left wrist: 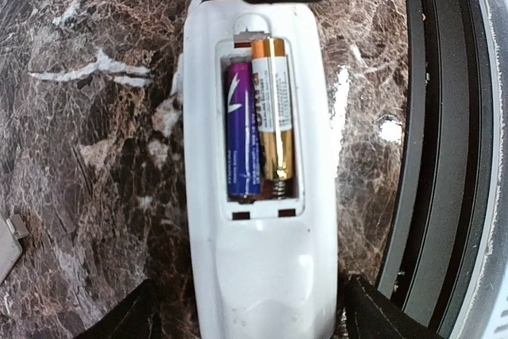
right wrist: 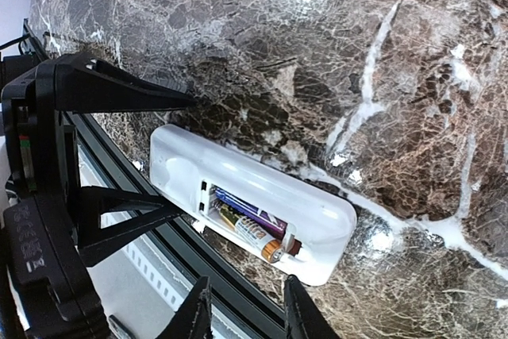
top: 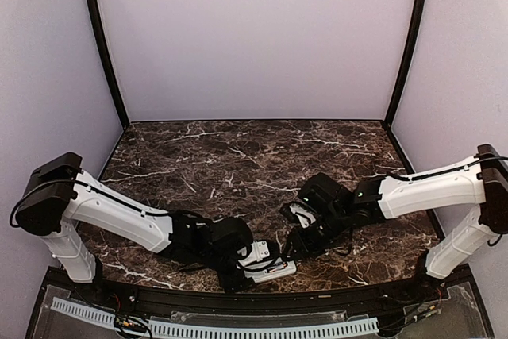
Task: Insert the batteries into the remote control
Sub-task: Load the battery into the battery compartment.
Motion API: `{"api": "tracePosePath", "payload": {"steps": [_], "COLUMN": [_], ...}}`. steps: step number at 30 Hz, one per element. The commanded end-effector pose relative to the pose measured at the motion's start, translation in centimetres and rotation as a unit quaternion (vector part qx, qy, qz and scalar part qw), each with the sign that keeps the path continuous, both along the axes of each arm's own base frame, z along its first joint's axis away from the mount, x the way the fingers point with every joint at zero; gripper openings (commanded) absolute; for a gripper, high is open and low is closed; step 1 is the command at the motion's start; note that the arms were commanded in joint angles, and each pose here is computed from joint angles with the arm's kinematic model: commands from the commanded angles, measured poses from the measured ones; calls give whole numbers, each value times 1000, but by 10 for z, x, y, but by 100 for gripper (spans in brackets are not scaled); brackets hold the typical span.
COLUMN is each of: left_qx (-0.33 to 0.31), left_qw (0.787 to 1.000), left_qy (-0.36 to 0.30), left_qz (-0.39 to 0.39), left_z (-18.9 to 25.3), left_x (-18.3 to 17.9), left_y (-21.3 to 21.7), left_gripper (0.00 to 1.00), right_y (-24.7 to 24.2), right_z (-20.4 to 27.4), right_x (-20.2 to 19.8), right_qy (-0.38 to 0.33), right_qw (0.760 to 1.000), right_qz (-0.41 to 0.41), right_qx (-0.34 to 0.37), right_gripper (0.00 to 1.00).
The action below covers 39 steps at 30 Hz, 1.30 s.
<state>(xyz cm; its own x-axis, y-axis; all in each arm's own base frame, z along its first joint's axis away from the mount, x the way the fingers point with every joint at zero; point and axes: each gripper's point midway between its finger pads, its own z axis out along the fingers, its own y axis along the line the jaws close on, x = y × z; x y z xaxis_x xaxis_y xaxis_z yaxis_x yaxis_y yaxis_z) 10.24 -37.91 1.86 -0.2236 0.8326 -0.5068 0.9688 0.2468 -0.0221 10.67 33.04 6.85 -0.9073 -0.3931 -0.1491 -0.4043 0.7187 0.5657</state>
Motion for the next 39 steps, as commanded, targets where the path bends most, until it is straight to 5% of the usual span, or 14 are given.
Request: {"api": "tracePosePath", "payload": {"steps": [1,18,39], "left_qx": [18,-12,-1], "left_qw": [1000,999,998], "left_qy": [10,41,54], "left_qz": [6,-2,-14], "left_z": [-8,-13,-21], "left_x": [-5,-17,-21], "left_y": [22,18,16], "left_gripper": [79,53,5], "right_y": [-4,-3,0], "right_z": [3,-19,-29], "right_x": [1,-10,-14], "right_qy": [-2,28,40], "right_qw": [1000,999,998], "right_qz": [-11,-14,-20], "right_qx": [1,-31,-38], "right_gripper": [29,17,11]}}
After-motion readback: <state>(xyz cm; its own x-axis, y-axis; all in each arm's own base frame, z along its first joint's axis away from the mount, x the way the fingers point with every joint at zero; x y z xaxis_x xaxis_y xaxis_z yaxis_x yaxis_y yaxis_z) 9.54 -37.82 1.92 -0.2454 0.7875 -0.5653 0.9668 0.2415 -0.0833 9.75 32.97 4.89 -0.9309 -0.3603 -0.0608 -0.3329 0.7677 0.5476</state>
